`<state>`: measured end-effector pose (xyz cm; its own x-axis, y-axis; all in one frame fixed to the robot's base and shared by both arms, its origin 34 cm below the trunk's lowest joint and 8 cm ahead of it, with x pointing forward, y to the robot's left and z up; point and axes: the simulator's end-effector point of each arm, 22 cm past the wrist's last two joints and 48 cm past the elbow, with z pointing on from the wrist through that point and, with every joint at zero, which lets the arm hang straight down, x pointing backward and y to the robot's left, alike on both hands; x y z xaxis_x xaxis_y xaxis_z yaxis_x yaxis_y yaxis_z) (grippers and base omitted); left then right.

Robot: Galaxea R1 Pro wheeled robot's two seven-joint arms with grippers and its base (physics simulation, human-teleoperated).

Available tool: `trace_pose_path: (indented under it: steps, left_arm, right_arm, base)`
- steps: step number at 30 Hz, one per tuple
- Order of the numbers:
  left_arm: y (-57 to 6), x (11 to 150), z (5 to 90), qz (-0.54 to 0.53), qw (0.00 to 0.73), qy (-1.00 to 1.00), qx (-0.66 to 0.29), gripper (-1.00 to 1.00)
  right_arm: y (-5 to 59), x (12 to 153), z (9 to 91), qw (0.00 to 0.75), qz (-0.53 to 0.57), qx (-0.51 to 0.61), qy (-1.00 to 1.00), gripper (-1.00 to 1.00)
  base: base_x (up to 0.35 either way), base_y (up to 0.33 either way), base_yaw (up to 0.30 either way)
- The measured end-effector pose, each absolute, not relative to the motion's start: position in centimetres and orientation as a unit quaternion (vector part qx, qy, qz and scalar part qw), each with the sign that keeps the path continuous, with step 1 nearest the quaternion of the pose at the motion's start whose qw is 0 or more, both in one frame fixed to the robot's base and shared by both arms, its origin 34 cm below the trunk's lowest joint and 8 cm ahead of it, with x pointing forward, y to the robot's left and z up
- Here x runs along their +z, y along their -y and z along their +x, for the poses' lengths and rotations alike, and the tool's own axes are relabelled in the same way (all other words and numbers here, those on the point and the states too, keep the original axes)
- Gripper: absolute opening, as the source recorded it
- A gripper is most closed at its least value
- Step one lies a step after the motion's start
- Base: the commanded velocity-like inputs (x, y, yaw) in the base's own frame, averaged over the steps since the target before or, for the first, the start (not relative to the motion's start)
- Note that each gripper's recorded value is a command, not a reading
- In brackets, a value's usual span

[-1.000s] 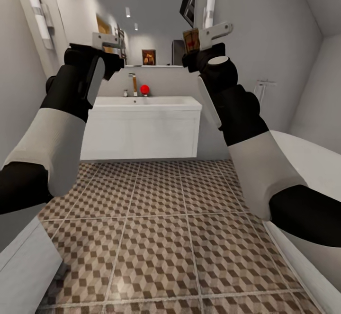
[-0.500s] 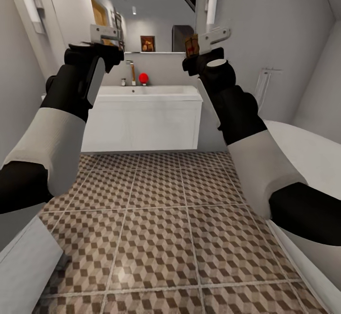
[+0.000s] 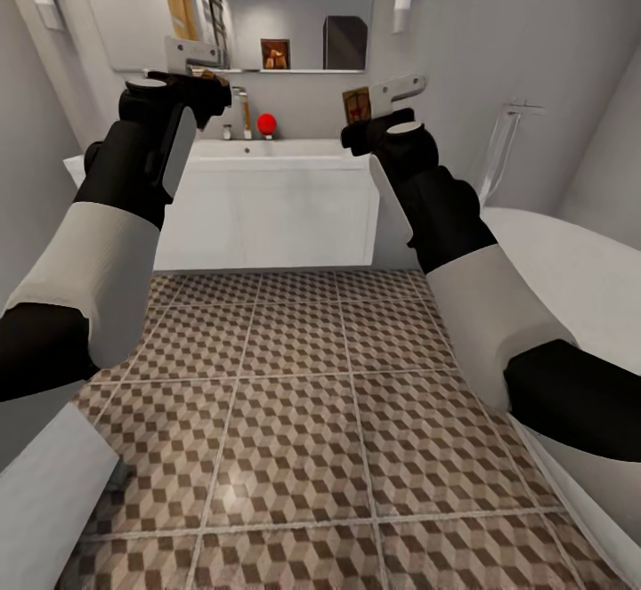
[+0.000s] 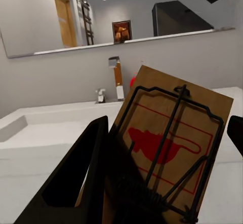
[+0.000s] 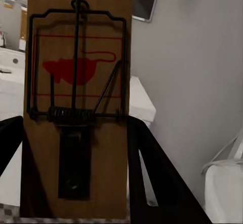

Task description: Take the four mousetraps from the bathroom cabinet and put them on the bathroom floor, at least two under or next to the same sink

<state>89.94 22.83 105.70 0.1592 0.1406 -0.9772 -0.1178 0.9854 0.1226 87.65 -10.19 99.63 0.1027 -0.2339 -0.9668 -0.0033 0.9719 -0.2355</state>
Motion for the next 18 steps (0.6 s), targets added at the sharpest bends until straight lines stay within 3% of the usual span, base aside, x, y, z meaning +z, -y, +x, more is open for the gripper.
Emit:
trace_pose_path:
  steps: [18]
  left_arm:
    - [-22.8, 99.7, 93.7, 0.013, 0.740, -0.667, 0.085, -1.00]
  right_arm:
    - [10.2, 91.5, 92.1, 0.688, -0.078, -0.053, -0.720, -1.00]
  base:
    - [0.000, 0.000, 0.000]
